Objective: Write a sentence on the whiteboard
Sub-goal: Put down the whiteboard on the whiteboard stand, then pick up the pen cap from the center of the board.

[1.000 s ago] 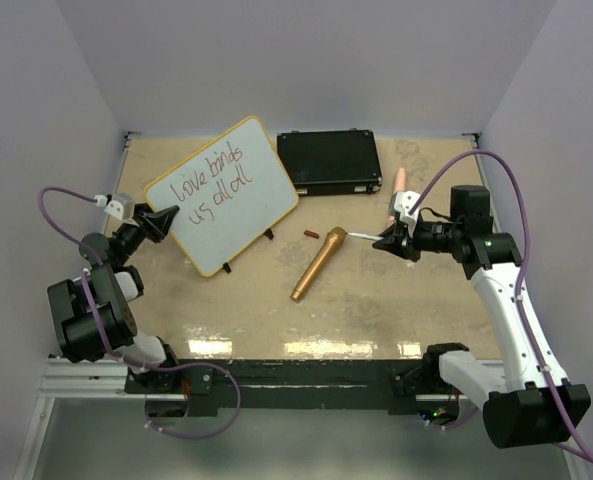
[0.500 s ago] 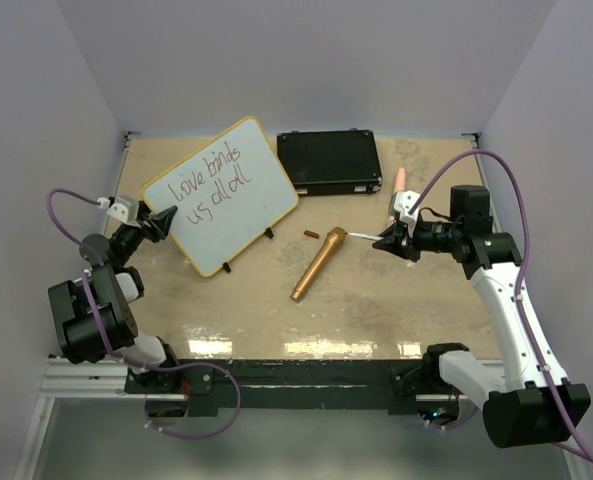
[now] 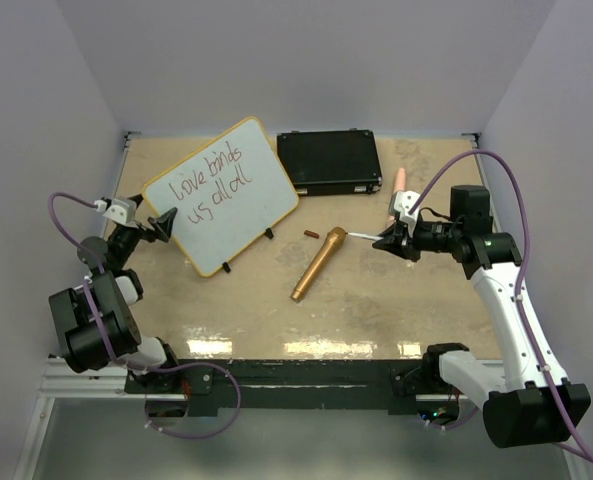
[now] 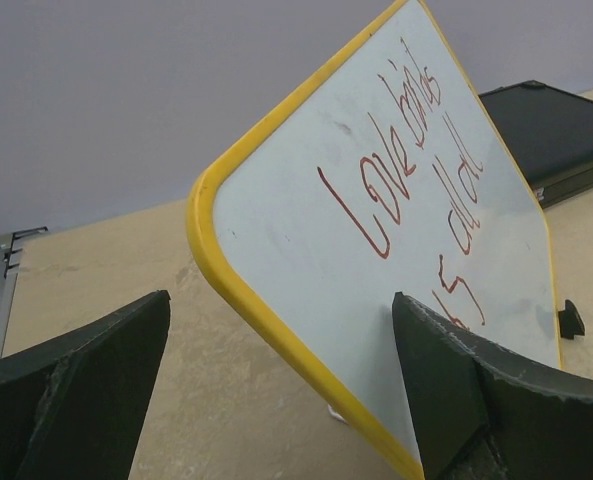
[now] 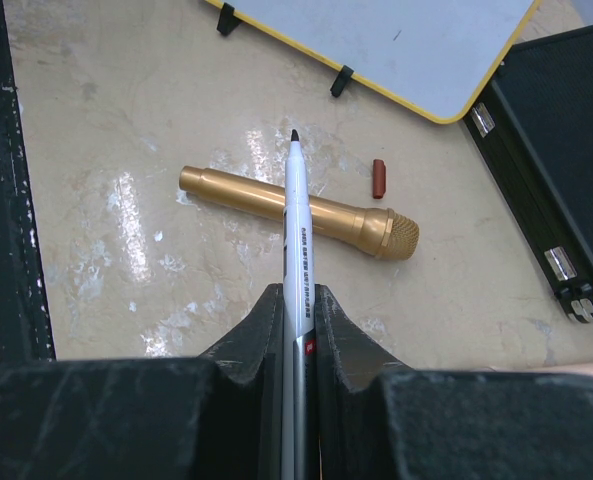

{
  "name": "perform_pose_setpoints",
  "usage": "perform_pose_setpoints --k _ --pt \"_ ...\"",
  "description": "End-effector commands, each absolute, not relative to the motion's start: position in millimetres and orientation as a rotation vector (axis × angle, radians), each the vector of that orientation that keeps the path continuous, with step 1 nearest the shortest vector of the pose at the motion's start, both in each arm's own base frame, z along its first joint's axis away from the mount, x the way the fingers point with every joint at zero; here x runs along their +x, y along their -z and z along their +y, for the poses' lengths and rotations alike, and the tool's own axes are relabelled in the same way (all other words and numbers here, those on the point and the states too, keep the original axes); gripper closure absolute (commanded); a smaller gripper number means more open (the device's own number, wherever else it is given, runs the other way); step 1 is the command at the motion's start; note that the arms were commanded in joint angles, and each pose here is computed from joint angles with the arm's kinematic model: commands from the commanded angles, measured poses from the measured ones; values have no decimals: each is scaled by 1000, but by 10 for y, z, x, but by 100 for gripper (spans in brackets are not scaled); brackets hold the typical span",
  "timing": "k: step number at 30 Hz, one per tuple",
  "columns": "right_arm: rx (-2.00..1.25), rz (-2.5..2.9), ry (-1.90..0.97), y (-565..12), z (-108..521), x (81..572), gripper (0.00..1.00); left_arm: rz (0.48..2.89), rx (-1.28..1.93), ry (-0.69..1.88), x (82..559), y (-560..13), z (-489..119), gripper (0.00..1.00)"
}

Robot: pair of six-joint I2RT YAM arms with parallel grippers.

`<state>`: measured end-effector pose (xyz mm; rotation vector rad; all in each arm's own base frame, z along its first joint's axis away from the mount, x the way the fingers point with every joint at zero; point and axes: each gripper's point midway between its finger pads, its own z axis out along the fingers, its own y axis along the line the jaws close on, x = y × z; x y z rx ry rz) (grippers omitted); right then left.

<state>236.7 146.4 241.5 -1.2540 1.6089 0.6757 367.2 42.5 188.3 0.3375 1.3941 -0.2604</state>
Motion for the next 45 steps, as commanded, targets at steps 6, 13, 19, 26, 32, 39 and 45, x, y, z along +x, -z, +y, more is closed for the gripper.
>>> perform_pose_setpoints --k 6,13,19,26,32,39,45 --pt "-1274 1577 -676 -2457 1497 2326 100 1067 422 84 3365 -2837 346 0" --pt "-1276 1578 -674 -2449 1499 2327 100 1036 223 102 3146 -3162 417 0" --pt "-1265 1590 -662 -2433 1489 2356 100 1430 -324 215 3281 -3164 847 0" --pt "-1242 1623 -644 -2381 1456 2423 100 1463 -162 652 2994 -3469 -64 0" --pt "-1219 1648 -624 -2341 1430 2497 100 1662 -33 730 2914 -3349 -1140 5" --pt "-1173 1691 -572 -2294 1335 2599 100 1921 -76 560 2970 -2455 -2227 5" --pt "-1140 1724 -549 -2245 1260 2664 100 2112 -525 506 3163 -1965 -2809 19"
